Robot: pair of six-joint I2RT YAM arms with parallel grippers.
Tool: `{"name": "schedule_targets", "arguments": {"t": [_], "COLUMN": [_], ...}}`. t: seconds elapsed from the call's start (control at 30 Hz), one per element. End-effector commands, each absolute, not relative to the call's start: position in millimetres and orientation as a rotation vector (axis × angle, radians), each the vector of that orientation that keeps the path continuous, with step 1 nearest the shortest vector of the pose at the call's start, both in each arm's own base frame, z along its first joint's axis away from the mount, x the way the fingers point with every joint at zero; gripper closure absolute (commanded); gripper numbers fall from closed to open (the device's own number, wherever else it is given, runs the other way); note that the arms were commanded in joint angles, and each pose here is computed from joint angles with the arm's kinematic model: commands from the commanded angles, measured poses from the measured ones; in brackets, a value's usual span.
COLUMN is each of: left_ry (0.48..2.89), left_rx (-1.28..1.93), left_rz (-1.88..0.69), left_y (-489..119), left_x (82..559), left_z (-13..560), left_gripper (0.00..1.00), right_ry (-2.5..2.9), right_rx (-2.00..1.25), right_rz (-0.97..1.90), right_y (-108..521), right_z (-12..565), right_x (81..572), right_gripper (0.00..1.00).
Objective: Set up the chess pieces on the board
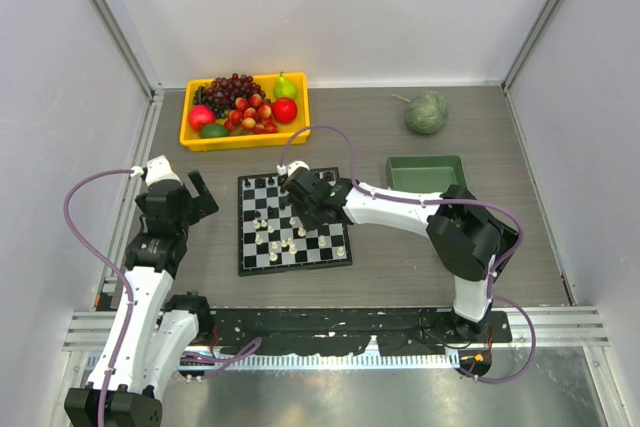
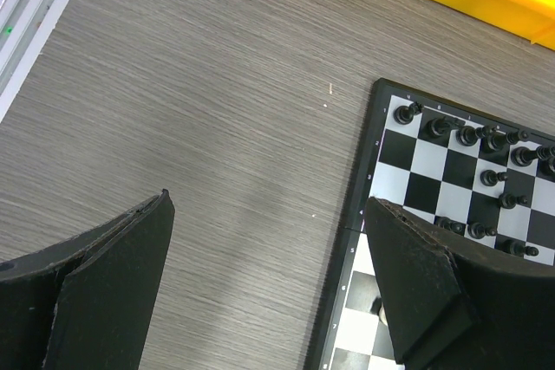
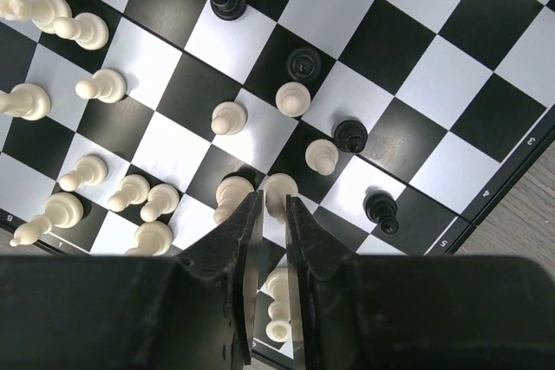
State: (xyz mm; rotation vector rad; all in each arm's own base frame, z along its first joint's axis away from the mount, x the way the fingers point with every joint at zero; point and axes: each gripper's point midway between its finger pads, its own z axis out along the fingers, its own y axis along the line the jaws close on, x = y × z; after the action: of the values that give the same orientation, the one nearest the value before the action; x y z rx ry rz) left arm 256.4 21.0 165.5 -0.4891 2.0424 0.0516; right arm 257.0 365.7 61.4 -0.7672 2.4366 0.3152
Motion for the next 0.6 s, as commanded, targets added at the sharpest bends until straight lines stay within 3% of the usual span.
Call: {"name": "schedule_targets", "arguments": {"t": [0.0,0.2,0.57], "left_ry": [2.014,2.012,2.008], "left_rx": [-0.481,-0.484,-0.483], "left_rz": [0.046,0.042,0.040], "left_y": [22.1,21.9,21.9], "left_x": [260.5,260.3,259.7], "left_z": [172.6,172.6,173.8], "left_gripper": [0.01,0.01,0.01], "right_ry": [2.401,2.406,2.397], "right_rx": [-0.778,-0.783,-0.784], "right_rz": [0.369,0.361,0.348], "right_y": [379.3,378.5,377.7], "right_z": [74.6,71.4,72.1], "right_x": [262.0,261.9,264.8], "right_gripper": [0.77,0.70,0.82]}}
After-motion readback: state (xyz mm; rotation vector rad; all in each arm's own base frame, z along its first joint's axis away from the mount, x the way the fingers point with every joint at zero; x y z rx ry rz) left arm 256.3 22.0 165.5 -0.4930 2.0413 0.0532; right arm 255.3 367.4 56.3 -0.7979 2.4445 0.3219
